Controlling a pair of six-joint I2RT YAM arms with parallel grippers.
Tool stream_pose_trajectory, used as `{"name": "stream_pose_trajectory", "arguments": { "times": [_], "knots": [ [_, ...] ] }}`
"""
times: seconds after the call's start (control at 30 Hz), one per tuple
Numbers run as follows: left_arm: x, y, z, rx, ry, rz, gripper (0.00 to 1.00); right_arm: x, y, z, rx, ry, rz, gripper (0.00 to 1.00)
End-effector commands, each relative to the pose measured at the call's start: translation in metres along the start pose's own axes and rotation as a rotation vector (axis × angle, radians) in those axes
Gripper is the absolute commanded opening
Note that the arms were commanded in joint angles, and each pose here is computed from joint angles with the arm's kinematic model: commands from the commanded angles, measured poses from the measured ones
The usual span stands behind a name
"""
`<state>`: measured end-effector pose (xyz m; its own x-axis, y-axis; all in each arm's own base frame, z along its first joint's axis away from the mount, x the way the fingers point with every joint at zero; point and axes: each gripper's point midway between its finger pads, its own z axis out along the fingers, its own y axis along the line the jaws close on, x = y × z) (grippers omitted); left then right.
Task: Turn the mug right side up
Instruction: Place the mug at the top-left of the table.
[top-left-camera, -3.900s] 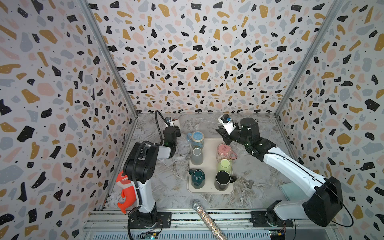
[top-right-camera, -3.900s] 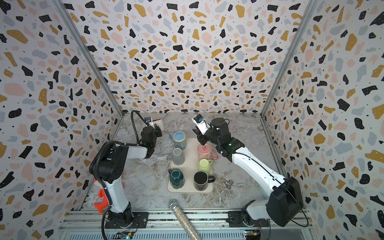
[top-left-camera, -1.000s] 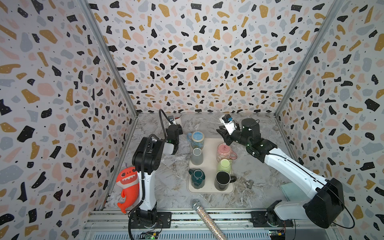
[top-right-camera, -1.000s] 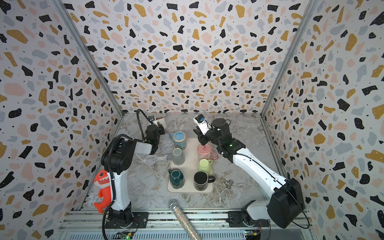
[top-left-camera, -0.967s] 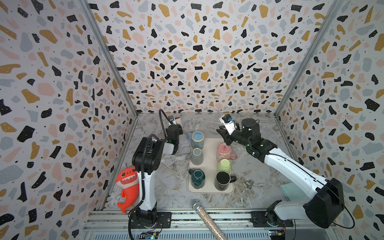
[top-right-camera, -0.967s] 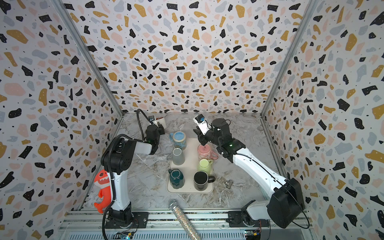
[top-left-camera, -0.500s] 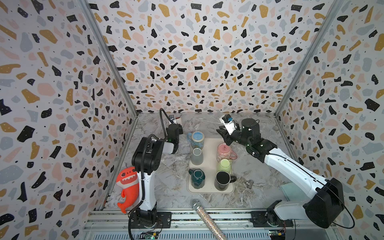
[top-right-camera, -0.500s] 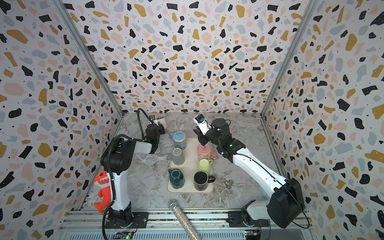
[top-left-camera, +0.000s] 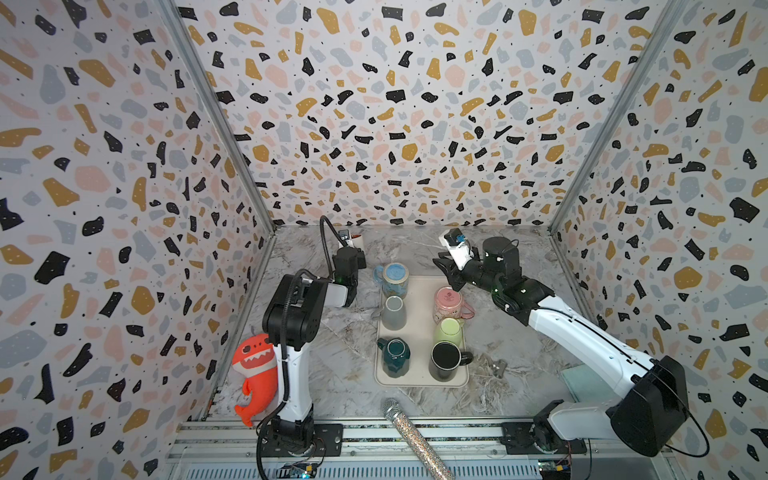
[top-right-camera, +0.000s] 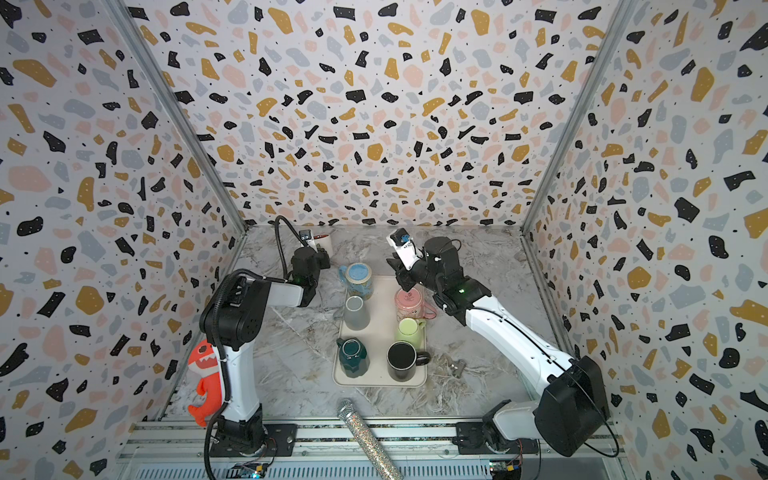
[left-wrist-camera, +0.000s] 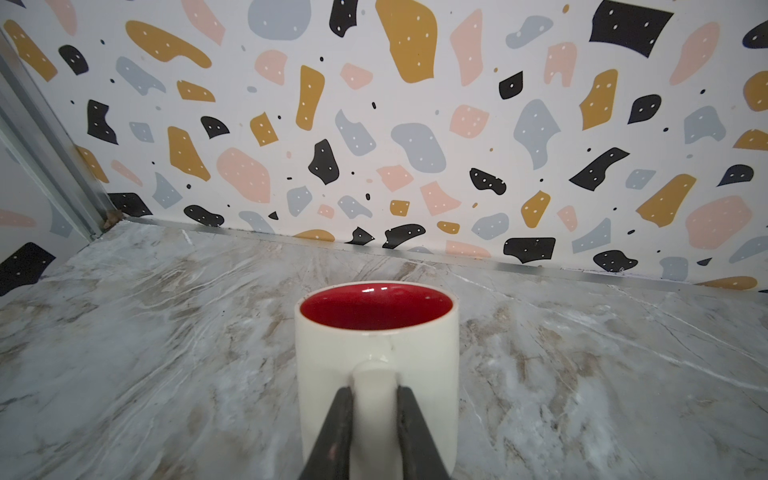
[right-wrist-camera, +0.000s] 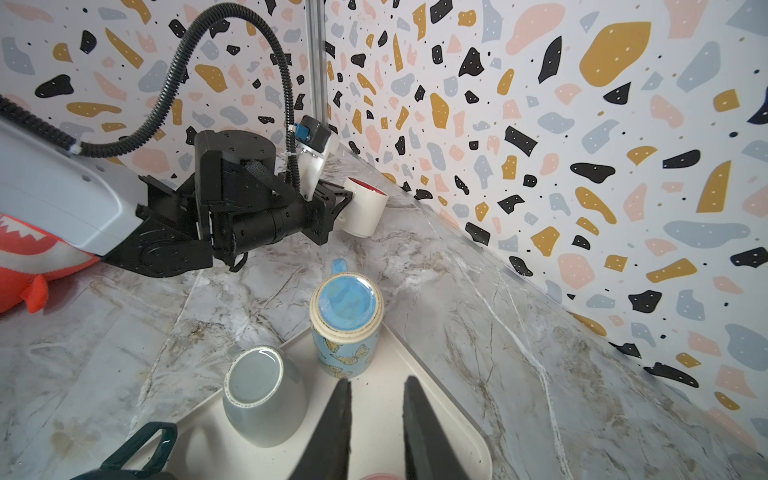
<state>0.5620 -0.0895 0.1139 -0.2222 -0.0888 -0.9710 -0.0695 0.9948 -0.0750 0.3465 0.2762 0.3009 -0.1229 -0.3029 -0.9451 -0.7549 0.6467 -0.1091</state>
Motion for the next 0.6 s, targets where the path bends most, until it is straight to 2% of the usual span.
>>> {"name": "stream_pose_trajectory", "arguments": {
  "times": [0.0, 0.57],
  "knots": [
    [-0.0232, -0.0073, -0.0025, 0.024, -0.031, -0.003, 0.16, -0.0144, -0.0009, -0.0125, 0.012, -0.045, 0.006, 0.24],
    [-0.0223, -0.0071, -0.0012, 0.019, -0.017, 0.003, 0.22, -0.0134, -0.0017, -0.0141, 0.017, -0.045, 0.013, 0.24]
  ]
}}
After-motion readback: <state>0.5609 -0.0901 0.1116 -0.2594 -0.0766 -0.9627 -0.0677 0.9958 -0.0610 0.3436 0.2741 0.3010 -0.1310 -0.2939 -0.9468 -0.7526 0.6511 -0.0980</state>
